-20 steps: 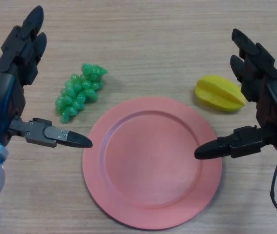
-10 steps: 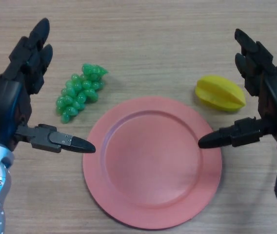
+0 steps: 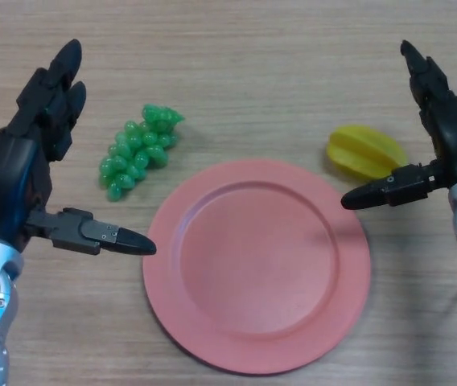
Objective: Pick up the yellow starfruit and place it on the plate
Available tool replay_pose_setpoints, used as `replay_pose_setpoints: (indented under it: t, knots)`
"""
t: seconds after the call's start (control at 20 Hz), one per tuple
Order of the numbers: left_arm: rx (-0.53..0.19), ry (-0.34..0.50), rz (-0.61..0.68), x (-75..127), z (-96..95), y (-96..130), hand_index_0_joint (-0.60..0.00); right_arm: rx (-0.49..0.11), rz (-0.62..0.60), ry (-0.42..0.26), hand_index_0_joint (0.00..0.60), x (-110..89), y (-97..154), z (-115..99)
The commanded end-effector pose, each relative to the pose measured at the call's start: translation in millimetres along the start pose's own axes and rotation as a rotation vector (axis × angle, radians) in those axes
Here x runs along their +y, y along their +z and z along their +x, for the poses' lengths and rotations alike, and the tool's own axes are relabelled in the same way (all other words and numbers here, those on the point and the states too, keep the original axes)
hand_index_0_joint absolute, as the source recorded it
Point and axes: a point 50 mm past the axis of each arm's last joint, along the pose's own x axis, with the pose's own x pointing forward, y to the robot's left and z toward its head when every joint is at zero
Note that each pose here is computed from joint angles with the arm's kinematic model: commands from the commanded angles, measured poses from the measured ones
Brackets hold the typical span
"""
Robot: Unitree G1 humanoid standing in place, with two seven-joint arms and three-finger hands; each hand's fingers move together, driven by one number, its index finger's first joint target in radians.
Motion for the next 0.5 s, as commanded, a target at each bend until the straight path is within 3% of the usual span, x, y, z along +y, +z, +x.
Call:
replay_pose_setpoints:
  t: [0.05, 0.3, 0.35, 0.4, 0.45, 0.5]
  knots:
    - [-0.241, 0.062, 0.048, 20, -2.3, 40, 0.0, -0.253, -0.023, -0.156, 0.0, -33.6, 42, 17]
    - [-0.245, 0.073, 0.045, 23, -3.4, 39, 0.0, -0.224, -0.059, -0.177, 0.0, -31.3, 30, 26]
    - [-0.242, 0.074, 0.045, 25, -3.1, 40, 0.0, -0.211, -0.066, -0.174, 0.05, -29.5, 28, 27]
    - [-0.242, 0.074, 0.045, 25, -3.1, 40, 0.0, -0.211, -0.063, -0.176, 0.15, -29.5, 27, 27]
    - [-0.242, 0.077, 0.046, 26, -3.1, 40, 0.0, -0.209, -0.08, -0.175, 0.3, -28.0, 26, 27]
    - [-0.242, 0.08, 0.048, 26, -3.1, 39, 0.0, -0.206, -0.091, -0.174, 0.4, -26.9, 25, 27]
